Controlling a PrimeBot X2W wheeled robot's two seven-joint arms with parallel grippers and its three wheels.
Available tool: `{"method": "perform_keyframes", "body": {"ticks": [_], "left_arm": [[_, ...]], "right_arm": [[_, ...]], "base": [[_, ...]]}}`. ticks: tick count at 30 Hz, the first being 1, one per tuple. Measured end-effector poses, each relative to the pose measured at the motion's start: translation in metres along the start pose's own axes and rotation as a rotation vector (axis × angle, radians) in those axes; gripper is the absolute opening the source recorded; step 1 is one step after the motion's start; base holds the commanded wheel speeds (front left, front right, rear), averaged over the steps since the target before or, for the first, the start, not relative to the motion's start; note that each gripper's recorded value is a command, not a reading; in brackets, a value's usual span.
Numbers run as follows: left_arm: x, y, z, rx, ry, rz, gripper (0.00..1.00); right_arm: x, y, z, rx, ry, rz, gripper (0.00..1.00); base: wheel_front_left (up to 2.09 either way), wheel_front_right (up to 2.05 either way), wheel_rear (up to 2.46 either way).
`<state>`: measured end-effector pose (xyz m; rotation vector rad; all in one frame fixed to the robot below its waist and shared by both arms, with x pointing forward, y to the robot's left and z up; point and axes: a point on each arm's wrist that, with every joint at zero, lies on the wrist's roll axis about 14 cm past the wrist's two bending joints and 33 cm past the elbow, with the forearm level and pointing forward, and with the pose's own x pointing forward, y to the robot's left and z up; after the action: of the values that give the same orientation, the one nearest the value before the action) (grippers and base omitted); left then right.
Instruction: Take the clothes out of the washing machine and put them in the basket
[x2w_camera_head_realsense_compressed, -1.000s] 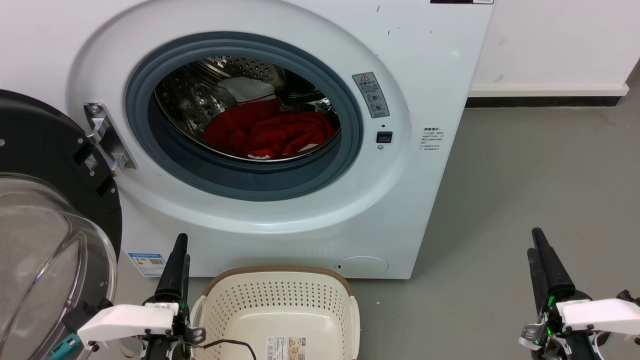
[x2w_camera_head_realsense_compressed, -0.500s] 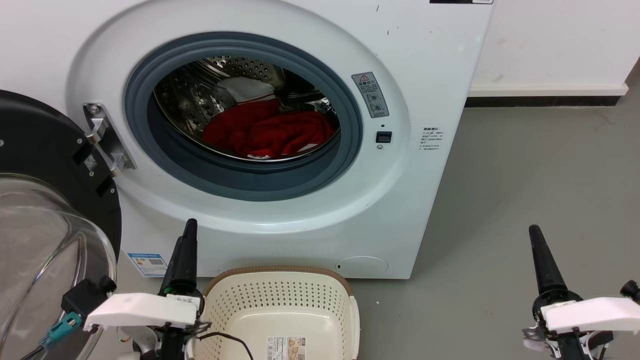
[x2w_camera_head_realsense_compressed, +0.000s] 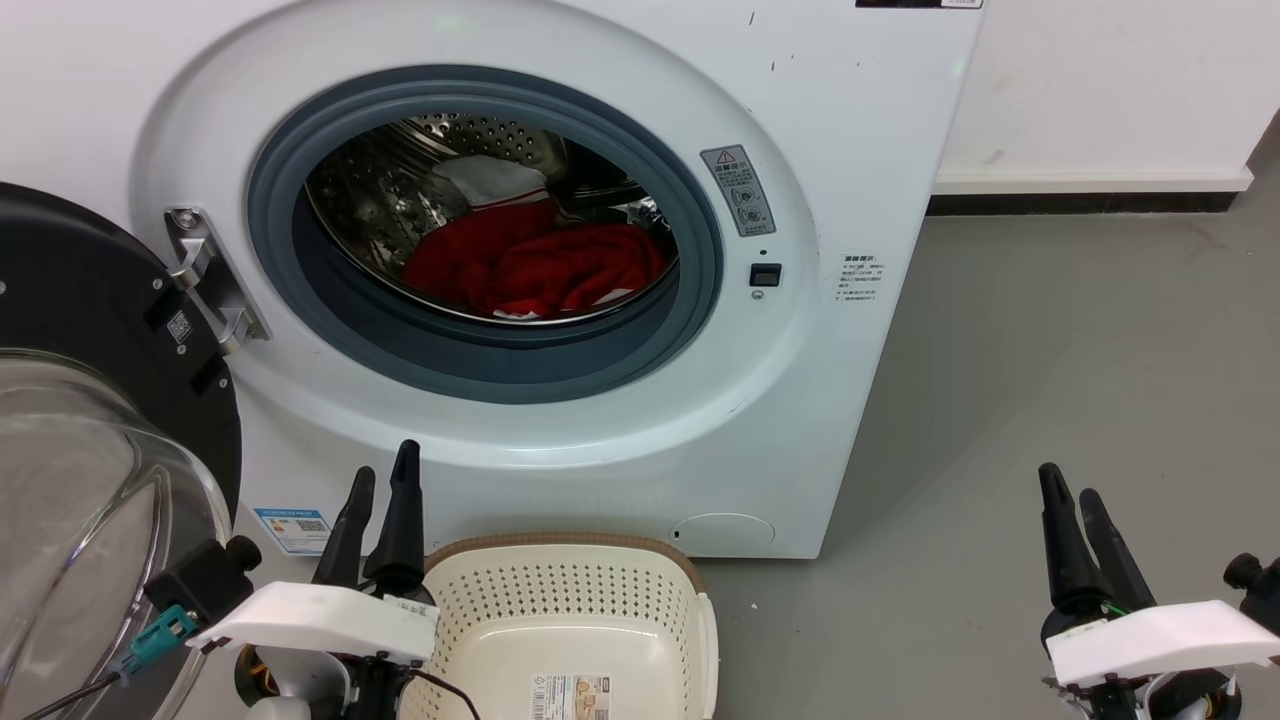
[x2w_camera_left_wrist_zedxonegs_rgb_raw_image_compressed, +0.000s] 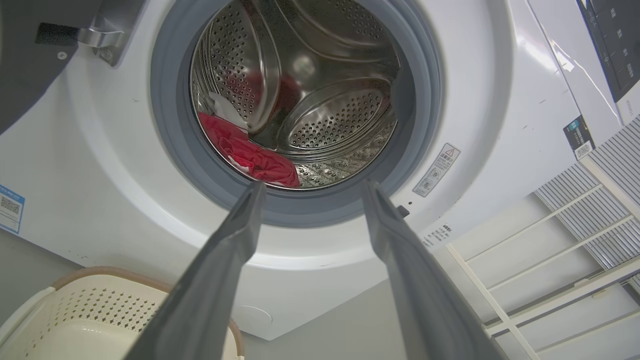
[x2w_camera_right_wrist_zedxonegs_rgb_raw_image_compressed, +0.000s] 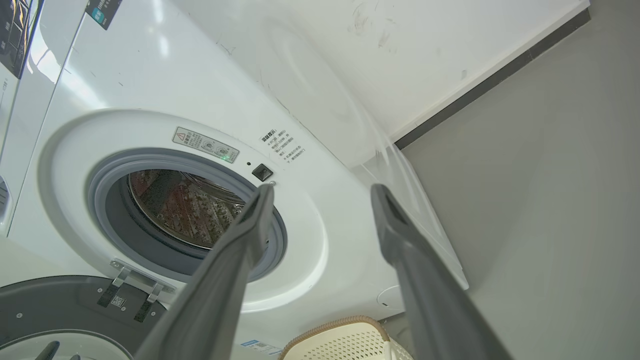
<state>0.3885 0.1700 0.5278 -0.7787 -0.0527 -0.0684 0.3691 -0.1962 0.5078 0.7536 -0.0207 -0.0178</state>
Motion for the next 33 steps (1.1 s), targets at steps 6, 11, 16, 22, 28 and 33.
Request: {"method": "perform_keyframes", "body": {"ticks": [6,11,16,22,28,33], "left_arm": [[0.0,-0.001,0.001,0.097,-0.005,-0.007,1.0],[0.0,-0.001,0.001,0.176,-0.009,-0.008,1.0],[0.0,-0.001,0.001,0.243,-0.011,-0.012,1.0],[0.0,-0.002,0.001,0.319,-0.012,-0.02,1.0],[0.001,-0.003,0.002,0.39,-0.018,-0.023,1.0],[0.001,-0.003,0.002,0.445,-0.024,-0.028,1.0]], "right_arm": [[-0.002,0.003,-0.001,-0.104,0.01,0.013,1.0],[-0.003,0.006,0.0,-0.181,0.012,0.025,1.0],[-0.003,0.009,0.0,-0.243,0.008,0.039,1.0],[-0.006,0.011,0.0,-0.331,0.008,0.047,1.0],[-0.006,0.013,0.001,-0.413,0.009,0.056,1.0],[-0.007,0.014,0.001,-0.473,0.009,0.062,1.0]], "base": [[0.0,0.0,0.0],[0.0,0.0,0.0],[0.0,0.0,0.0],[0.0,0.0,0.0],[0.0,0.0,0.0],[0.0,0.0,0.0]]}}
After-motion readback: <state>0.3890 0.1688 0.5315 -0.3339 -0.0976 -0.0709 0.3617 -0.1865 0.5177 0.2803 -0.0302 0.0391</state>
